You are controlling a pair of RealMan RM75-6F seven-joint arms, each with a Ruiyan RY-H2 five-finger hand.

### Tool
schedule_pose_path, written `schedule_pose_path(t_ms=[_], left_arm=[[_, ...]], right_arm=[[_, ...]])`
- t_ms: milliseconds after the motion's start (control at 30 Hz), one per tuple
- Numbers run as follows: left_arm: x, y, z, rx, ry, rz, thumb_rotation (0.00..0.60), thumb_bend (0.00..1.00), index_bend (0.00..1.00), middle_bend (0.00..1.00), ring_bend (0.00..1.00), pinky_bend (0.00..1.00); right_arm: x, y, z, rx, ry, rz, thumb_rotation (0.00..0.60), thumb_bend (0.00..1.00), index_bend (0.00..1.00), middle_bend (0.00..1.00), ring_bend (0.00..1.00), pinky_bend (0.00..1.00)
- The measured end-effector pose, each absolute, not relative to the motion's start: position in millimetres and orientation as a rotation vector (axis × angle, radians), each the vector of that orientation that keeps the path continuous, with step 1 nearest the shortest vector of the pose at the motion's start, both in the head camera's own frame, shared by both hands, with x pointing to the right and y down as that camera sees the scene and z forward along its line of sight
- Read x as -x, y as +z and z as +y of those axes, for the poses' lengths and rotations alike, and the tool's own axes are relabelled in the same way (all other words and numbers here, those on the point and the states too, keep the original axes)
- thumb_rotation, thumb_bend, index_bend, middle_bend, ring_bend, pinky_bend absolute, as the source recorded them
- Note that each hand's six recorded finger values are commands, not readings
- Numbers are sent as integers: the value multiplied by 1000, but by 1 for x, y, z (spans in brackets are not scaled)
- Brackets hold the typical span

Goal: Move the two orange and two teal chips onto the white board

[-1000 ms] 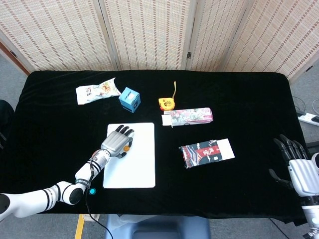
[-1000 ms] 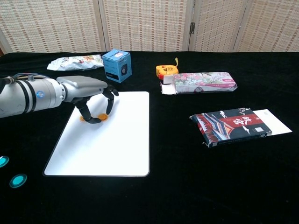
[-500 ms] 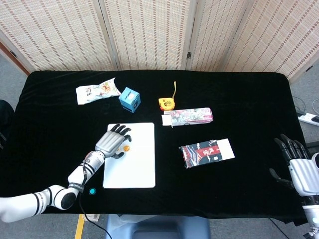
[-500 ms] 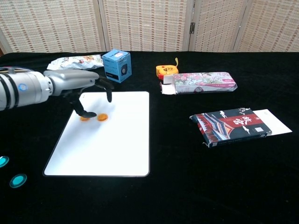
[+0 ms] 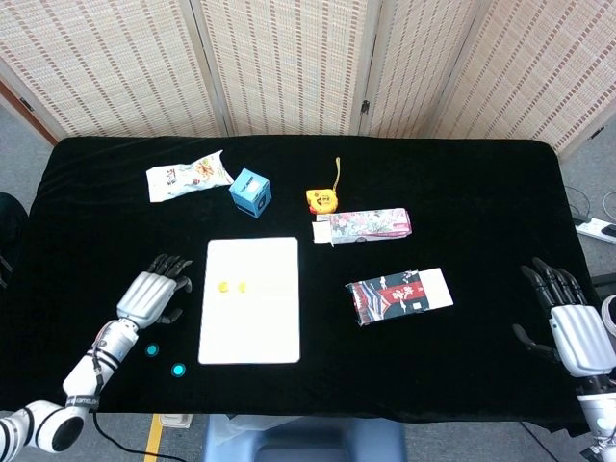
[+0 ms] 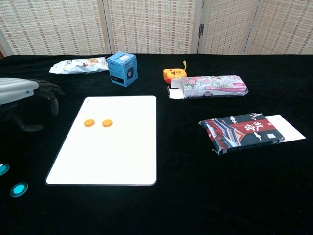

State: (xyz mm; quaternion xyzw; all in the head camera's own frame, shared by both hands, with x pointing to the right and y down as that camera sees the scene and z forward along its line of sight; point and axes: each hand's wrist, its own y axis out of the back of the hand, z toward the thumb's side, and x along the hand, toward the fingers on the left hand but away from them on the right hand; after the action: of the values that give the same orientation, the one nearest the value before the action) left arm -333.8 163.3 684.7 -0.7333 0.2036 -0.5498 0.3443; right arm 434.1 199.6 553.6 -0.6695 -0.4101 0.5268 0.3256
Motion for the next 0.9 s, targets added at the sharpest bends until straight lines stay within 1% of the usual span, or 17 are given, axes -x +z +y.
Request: schedule_pose_path(t_ms=[200,400,900], left_arm=[[359,686,194,1893,-1475,517,600,381,433,128,0,0],[371,685,211,1891,-1500,528,600,380,433,128,0,0],[384,680,243,1892,-1523,488,600,380,433,128,0,0]], right_arm=[[-432,552,198,1757,1368,-1070,600,360,0,17,0,0],[-432,552,199,1760,1368,-1071,600,360,0,17,0,0],[-426,550,198,1764,1354,-1059,600,360,0,17,0,0]])
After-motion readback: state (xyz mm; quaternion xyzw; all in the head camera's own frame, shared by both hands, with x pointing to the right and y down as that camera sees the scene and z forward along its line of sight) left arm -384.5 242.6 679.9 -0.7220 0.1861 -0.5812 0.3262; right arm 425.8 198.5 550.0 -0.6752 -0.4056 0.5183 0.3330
